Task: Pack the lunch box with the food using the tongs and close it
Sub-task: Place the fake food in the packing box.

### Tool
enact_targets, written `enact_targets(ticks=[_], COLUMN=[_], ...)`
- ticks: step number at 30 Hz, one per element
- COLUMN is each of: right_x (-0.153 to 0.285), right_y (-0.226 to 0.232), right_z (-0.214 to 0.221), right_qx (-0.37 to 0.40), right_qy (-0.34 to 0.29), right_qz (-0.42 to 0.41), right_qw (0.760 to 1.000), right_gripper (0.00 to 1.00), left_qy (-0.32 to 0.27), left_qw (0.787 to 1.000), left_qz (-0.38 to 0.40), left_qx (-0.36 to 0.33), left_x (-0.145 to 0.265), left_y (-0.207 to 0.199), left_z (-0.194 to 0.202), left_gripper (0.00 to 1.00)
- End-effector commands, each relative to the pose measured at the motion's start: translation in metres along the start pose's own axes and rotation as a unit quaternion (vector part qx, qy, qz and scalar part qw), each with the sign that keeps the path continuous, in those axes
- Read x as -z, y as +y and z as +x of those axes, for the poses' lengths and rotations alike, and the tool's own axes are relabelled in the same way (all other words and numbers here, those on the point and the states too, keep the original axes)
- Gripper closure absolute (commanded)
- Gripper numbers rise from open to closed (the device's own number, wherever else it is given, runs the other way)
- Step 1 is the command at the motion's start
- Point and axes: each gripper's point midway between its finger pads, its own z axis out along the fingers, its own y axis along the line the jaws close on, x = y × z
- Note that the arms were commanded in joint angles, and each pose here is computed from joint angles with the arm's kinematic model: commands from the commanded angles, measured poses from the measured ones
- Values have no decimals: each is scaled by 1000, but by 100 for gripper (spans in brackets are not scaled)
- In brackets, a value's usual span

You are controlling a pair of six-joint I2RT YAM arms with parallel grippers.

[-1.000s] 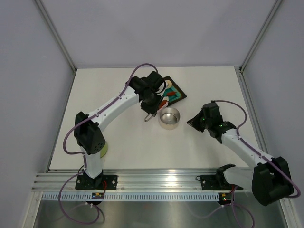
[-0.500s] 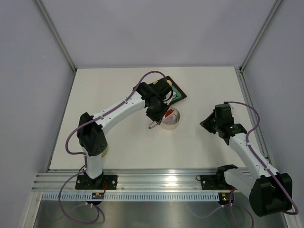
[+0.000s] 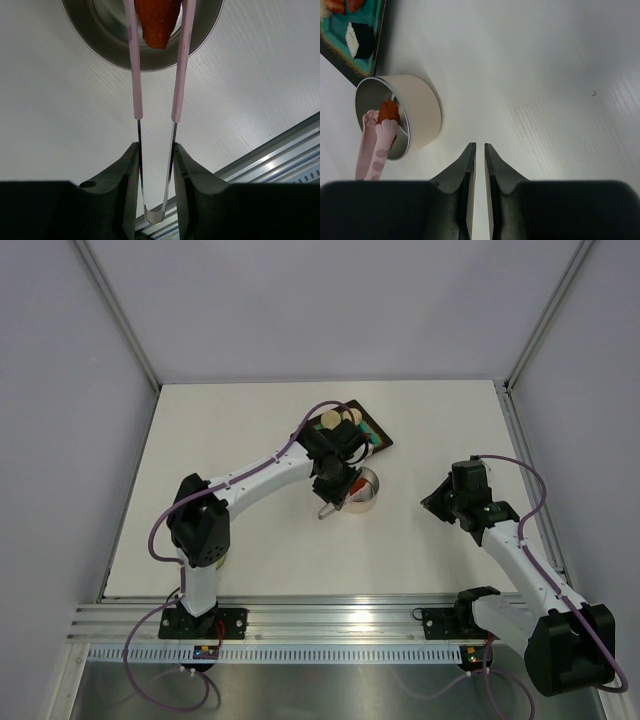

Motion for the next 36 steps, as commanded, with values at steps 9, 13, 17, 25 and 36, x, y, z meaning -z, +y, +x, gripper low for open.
enact_targets(ticks=[9, 13, 17, 25, 36], right_x=[3, 2, 2, 0, -1], right_y=[3, 3, 2, 1, 1], right_z=[-5, -4, -3, -2, -2], right_qx=[8, 6, 7, 5, 5], right_qy=[-8, -7, -5, -3, -2], right_qz=[-9, -9, -9, -7, -6], right_qw=[1000, 1000, 1000, 1000, 1000], right_gripper=[79, 78, 78, 77, 76], left_qy=[-45, -41, -41, -42, -38], left_qw=[999, 999, 999, 999, 999], left_qz=[10, 11, 12, 13, 19], left_qx=[13, 12, 12, 10, 8], left_x=[-10, -11, -9, -7, -8], left_y=[-4, -4, -4, -4, -6], left_z=[-12, -9, -9, -9, -8], left_gripper=[81, 79, 75, 71, 60])
